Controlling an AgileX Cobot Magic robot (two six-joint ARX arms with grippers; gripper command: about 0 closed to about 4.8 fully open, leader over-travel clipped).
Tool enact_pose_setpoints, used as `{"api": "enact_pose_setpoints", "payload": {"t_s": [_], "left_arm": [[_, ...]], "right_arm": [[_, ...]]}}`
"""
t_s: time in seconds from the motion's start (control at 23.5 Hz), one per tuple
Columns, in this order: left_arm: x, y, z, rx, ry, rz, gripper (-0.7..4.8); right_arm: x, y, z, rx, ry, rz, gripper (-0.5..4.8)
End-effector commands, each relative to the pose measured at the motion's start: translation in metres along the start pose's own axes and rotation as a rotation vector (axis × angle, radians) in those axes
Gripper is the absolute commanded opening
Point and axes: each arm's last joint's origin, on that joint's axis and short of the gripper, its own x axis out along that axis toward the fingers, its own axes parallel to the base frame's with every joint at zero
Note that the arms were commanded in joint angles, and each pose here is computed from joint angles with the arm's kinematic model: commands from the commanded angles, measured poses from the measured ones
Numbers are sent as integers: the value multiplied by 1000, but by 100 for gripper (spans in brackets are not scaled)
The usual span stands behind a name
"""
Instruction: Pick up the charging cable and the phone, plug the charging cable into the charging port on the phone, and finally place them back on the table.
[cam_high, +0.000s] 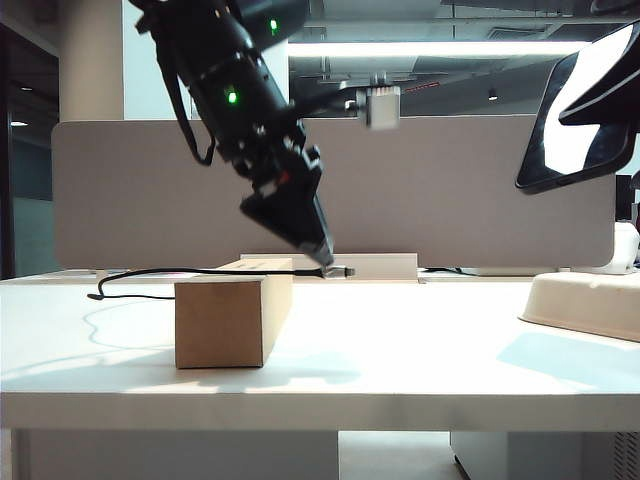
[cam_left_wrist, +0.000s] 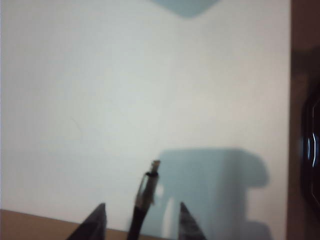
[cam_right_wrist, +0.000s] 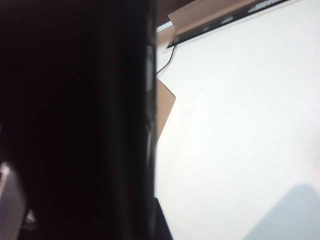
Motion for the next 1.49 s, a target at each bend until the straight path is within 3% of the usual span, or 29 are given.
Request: {"api": "enact_pose_setpoints", "payload": {"t_s": [0.04,0.34,0.47,1.02,1.19,1.32,1.49], "left_arm": [[3,-1,0,13,25,3,179],[15,-1,-3,10,55,-3,173],[18,-1,-4,10,61,1,114],[22,0,-3,-1,48,5,79],[22,0,-3,-48,47,6,43],[21,-1,0,-52,-16,-43,16],[8,5,15,-169,-89,-40,10]], "right_arm": [[-1,3,4,-24,-16,16,-6],[-1,3,4,-27,-15,15,-6],[-1,3,4,-27,-16,14,-6],[-1,3,4,-46,-17,12,-6],[-1,3,4,-46,-18,9,-6],[-1,3,4,-46,-19,9,-6],[-1,4,6,-58,-35,19,-6]]}}
